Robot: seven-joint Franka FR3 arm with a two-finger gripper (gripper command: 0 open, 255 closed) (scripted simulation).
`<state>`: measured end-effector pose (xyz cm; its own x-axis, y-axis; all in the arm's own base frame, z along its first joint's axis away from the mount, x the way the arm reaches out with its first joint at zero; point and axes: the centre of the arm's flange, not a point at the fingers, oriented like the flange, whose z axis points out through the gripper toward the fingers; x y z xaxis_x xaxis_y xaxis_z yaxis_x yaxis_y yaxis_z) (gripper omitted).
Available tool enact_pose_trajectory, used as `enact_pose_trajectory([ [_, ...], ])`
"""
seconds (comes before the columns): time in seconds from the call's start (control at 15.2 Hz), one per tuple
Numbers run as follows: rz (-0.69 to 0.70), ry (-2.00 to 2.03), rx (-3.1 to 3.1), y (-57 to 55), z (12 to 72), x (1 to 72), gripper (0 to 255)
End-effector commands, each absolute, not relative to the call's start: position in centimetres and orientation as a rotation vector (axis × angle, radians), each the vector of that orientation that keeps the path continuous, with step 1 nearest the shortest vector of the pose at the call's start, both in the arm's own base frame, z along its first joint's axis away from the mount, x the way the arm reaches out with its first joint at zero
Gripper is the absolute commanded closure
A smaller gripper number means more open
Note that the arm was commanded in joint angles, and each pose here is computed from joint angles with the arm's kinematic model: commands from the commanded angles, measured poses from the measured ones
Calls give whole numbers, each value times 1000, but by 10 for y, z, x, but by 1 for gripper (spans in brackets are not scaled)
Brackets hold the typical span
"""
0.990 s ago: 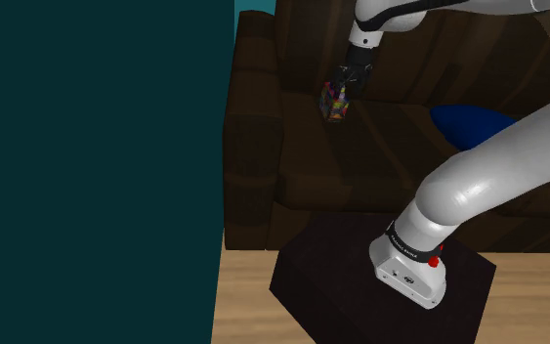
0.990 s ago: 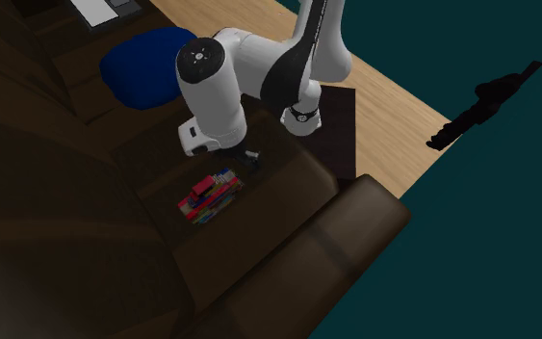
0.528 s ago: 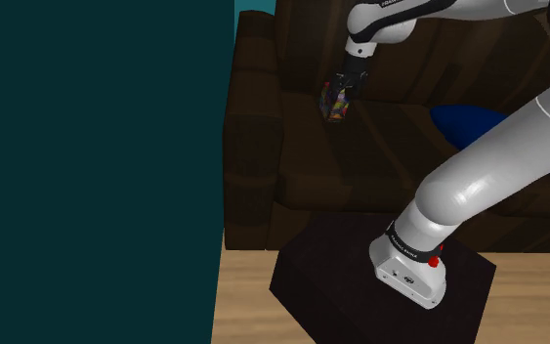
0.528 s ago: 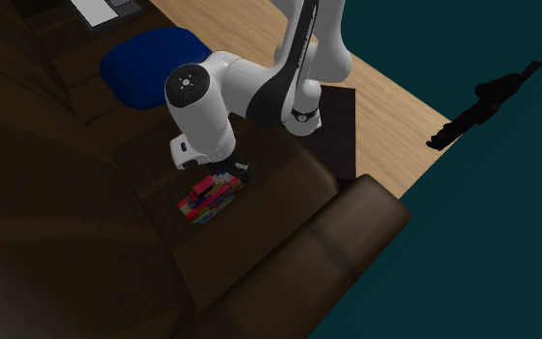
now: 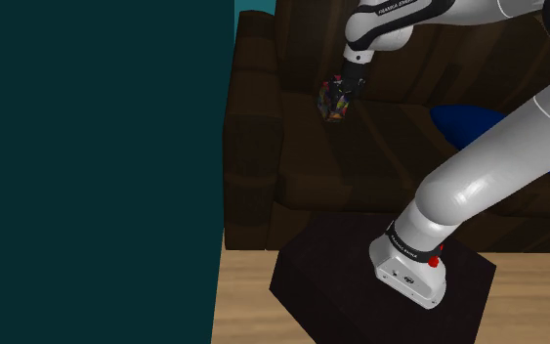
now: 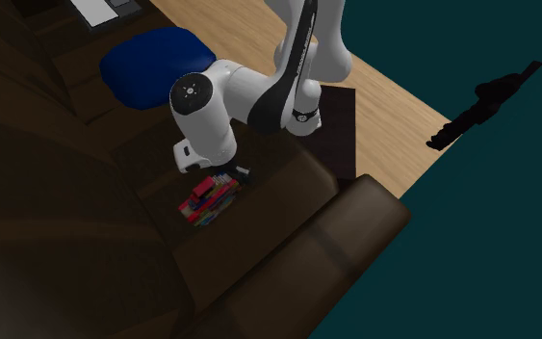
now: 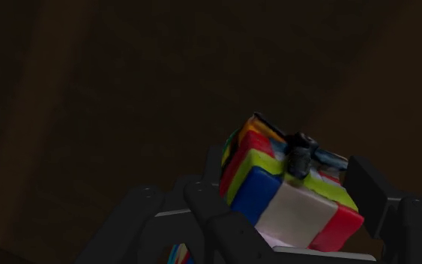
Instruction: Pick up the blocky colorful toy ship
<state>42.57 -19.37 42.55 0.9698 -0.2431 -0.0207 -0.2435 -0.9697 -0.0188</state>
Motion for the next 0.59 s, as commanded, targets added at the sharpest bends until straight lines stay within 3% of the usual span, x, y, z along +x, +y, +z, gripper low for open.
enact_pose_trajectory([
  [0.0,32,383,-3097,-194,424,425,255],
  [0.53,32,383,-3097,-194,440,426,255],
])
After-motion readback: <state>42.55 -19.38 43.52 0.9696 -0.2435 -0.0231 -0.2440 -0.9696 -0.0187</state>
